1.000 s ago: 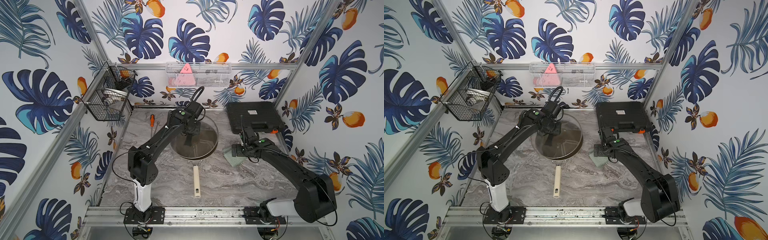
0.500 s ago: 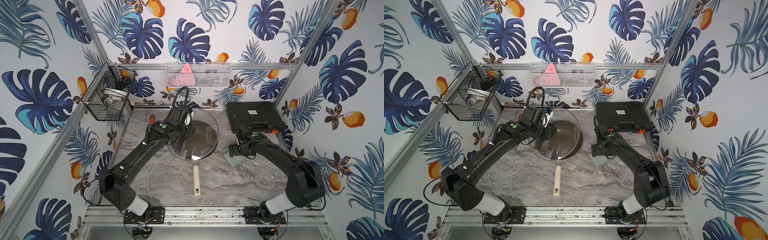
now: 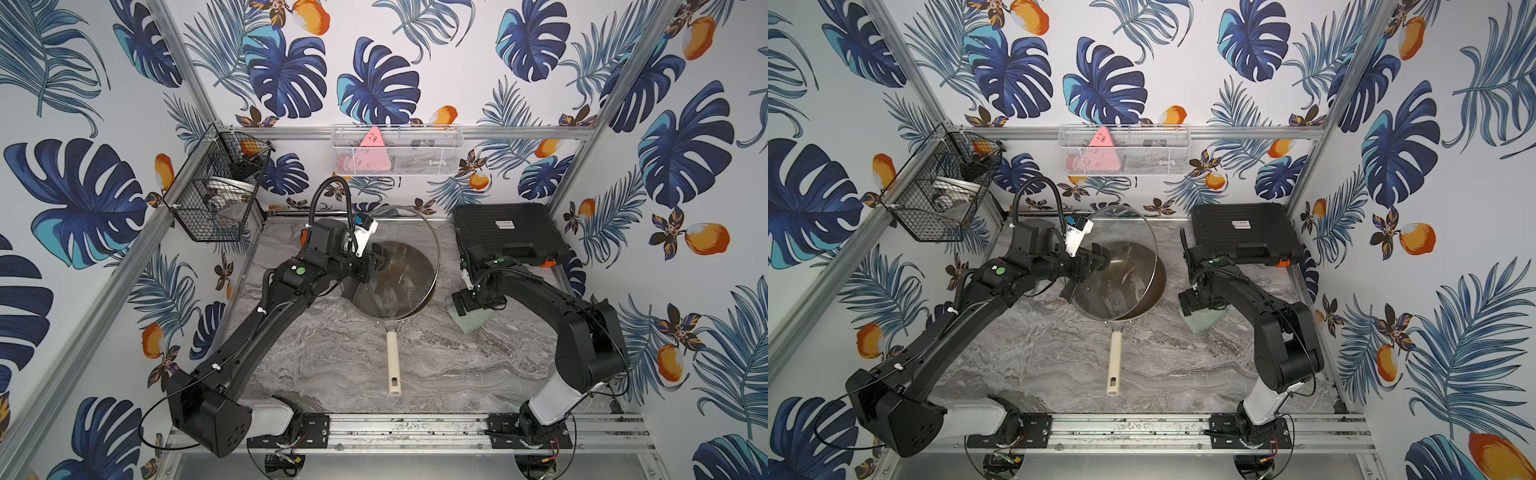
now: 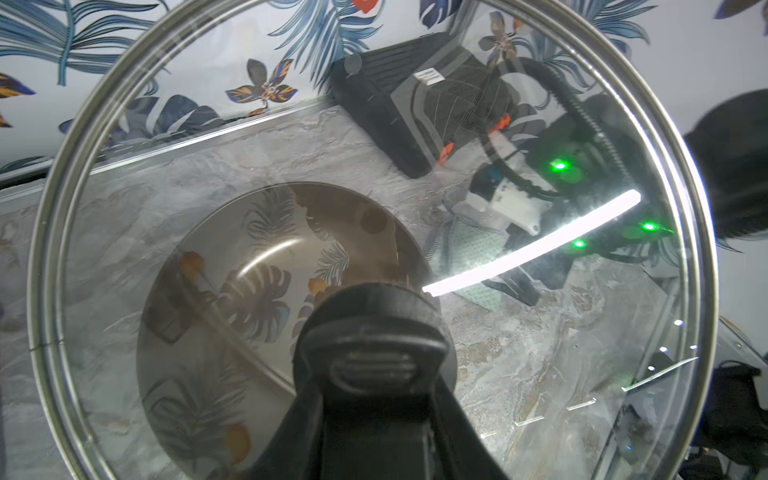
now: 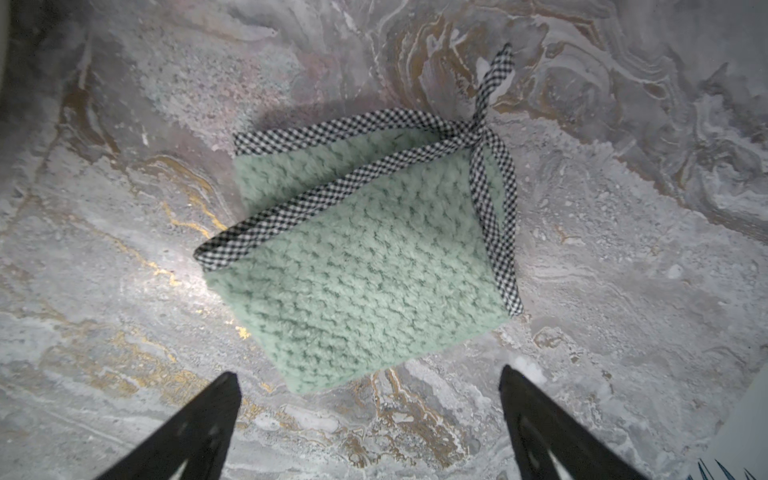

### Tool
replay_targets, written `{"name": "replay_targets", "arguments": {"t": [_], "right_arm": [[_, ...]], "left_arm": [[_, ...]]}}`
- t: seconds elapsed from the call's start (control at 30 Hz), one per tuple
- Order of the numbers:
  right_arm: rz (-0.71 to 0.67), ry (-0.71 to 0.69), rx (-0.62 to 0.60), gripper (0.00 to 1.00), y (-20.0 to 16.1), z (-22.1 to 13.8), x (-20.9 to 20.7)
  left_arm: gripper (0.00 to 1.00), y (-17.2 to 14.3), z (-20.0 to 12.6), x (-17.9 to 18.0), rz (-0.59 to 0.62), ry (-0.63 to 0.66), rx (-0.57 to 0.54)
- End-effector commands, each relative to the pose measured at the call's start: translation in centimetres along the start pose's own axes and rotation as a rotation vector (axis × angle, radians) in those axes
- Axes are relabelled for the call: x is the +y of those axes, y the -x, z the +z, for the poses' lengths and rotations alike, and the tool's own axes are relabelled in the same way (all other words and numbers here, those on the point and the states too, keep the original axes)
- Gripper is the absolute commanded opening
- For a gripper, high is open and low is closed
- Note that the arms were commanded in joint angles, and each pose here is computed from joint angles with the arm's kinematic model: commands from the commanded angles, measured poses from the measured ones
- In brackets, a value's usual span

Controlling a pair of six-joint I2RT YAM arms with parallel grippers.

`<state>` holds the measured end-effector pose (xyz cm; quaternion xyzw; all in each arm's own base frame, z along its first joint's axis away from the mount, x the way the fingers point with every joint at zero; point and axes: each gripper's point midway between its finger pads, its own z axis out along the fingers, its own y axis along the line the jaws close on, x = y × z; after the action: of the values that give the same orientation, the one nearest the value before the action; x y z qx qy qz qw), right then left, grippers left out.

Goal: Wipe the pot lid with a cloth
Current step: Pick up the cleaning item at the center of the board.

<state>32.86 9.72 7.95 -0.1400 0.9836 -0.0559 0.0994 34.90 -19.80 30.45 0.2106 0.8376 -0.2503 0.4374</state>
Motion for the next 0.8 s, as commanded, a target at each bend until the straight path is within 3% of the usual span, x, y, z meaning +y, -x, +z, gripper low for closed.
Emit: {"name": "replay_targets", "arguments": {"t": [0.0,0.2,0.47,0.77], "right_arm": [[-0.047,0.027,0.033,1.0,-0.2,0.7,0.2],[-0.057,0.035,0.074,0.98,-0.8,2.1,0.0],[-0.072,0.016,0.086,0.98,-0.6,3.3,-0.3],[-0.045,0.029,0.114,0.94,-0.2,5.2,-0.8]], "left_arm": [[0.0,4.4,-1.8,-2.0,0.109,-0.115,-0.223],[0.0,4.3,-3.1,-0.5,0.069,-0.158,-0.278],[0.0,5.8,-5.0,-0.1,0.011,-0.346,-0.41],[0.0,6.2,-7.1,-2.4,0.066,-0.533,-0.47]]}}
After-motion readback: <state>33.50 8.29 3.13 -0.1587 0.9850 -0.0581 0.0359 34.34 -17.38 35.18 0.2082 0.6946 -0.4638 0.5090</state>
